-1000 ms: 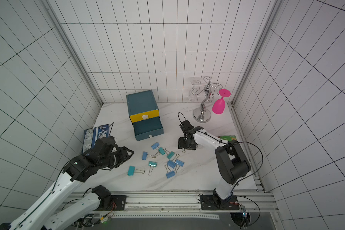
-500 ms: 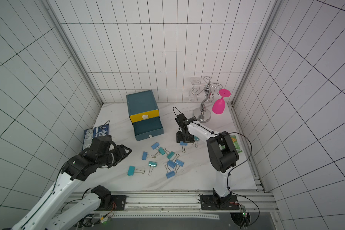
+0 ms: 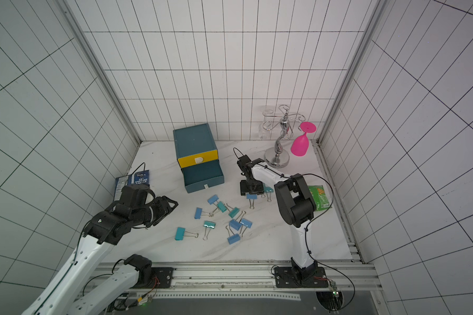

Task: Put the binder clips in the drawer according to color
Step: Pick up the binder clip at the center of the board.

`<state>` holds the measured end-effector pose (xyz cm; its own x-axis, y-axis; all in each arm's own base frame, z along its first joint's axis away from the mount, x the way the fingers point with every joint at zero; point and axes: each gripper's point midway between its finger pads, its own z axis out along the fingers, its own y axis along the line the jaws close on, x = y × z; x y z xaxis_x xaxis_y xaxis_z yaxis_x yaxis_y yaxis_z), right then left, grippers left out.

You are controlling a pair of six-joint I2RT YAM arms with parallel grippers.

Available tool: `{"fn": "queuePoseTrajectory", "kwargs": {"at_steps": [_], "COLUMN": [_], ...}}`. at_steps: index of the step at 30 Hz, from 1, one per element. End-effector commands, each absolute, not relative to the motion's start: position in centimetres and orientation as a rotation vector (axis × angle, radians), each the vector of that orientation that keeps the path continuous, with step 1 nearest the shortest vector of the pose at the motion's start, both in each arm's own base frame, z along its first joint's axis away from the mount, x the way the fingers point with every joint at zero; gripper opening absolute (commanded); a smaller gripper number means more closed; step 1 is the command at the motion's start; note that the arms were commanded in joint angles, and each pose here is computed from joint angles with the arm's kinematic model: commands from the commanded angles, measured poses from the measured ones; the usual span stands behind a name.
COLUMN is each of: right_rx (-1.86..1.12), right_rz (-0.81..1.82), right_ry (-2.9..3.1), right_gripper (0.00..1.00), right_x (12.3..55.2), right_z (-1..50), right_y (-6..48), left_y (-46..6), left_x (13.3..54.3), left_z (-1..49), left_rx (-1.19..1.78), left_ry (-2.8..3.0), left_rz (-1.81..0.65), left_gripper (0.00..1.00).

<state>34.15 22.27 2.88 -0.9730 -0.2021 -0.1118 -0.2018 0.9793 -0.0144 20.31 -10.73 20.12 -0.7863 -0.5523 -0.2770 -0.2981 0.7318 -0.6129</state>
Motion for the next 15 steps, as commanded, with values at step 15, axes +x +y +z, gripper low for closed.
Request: {"fn": "queuePoseTrajectory", "kwargs": {"at_steps": [15], "right_rx": [-0.241], "right_rz": [0.081], "right_ry": [3.001], "right_gripper": [0.44], "right_x": [33.6], "right_z": [5.7], "right_y": [22.1], "left_y": [-11.1], "left_x": [21.1], "left_z": [22.1], "left_rx": [-0.598], "left_ry": [2.446], "left_rz": [-0.812], "left_gripper": [0.59]}}
